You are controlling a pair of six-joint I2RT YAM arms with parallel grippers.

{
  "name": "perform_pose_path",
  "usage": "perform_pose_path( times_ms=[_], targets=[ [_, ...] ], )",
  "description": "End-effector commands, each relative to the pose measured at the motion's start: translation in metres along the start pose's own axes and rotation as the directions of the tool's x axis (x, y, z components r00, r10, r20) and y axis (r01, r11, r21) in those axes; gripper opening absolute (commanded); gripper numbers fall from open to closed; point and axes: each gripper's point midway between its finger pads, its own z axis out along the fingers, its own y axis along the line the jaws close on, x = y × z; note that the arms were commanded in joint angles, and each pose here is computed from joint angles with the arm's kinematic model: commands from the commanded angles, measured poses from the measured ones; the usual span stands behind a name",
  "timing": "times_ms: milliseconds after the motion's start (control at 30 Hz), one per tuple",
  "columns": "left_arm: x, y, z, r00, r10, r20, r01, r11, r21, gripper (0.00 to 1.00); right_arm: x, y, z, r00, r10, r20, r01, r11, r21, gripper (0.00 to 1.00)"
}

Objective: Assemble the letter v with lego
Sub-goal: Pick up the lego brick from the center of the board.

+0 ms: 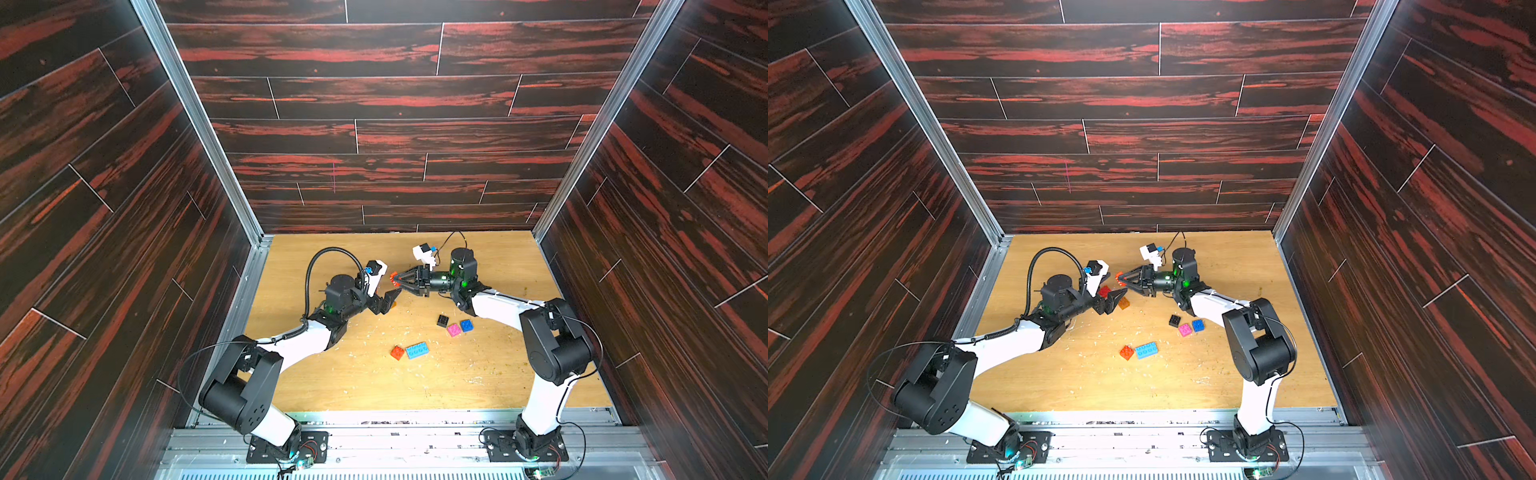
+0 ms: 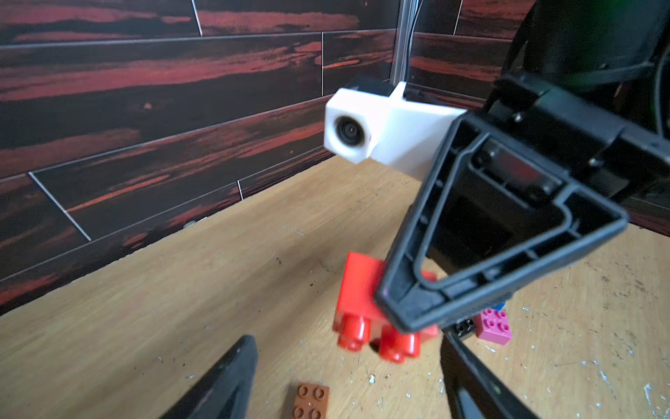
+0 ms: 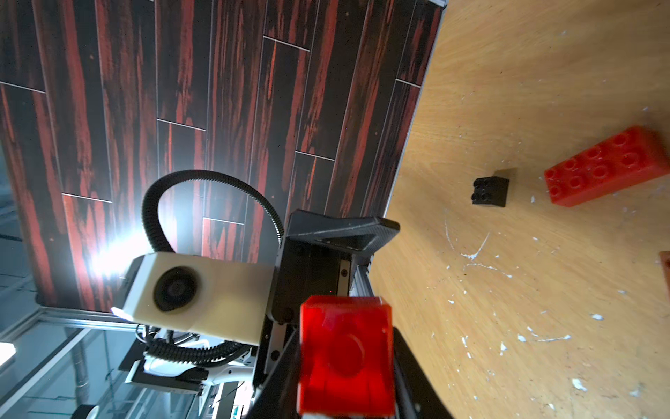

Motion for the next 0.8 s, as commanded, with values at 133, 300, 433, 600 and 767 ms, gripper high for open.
perform_pose_path(
  times_ms=[133, 300, 433, 600, 767],
  targets=[
    [-0.029, -0.009, 0.002, 0.996, 0.072, 0.056, -0.074, 0.997, 0.037, 0.8, 0.004, -0.003, 0.002, 0.999, 0.022, -0.031, -0.023, 0.999, -0.037, 0.35],
    [-0.029, -0.011, 0.004, 0.995, 0.09, 0.039, -0.092, 0.995, 0.049, 0.7, 0.006, 0.001, 0.002, 0.999, 0.026, -0.039, -0.028, 0.998, -0.059, 0.35],
    [-0.029, -0.013, 0.004, 0.995, 0.093, 0.037, -0.095, 0.994, 0.054, 0.67, 0.008, 0.001, 0.002, 0.998, 0.037, -0.053, -0.041, 0.996, -0.076, 0.35],
    [-0.03, -0.014, 0.003, 0.994, 0.101, 0.03, -0.102, 0.993, 0.058, 0.66, 0.01, 0.0, 0.004, 0.995, 0.054, -0.078, -0.061, 0.994, -0.089, 0.35],
    [-0.037, -0.016, 0.0, 0.992, 0.121, 0.034, -0.123, 0.991, 0.061, 0.64, 0.013, -0.004, 0.005, 0.992, 0.066, -0.109, -0.077, 0.993, -0.092, 0.35]
  ],
)
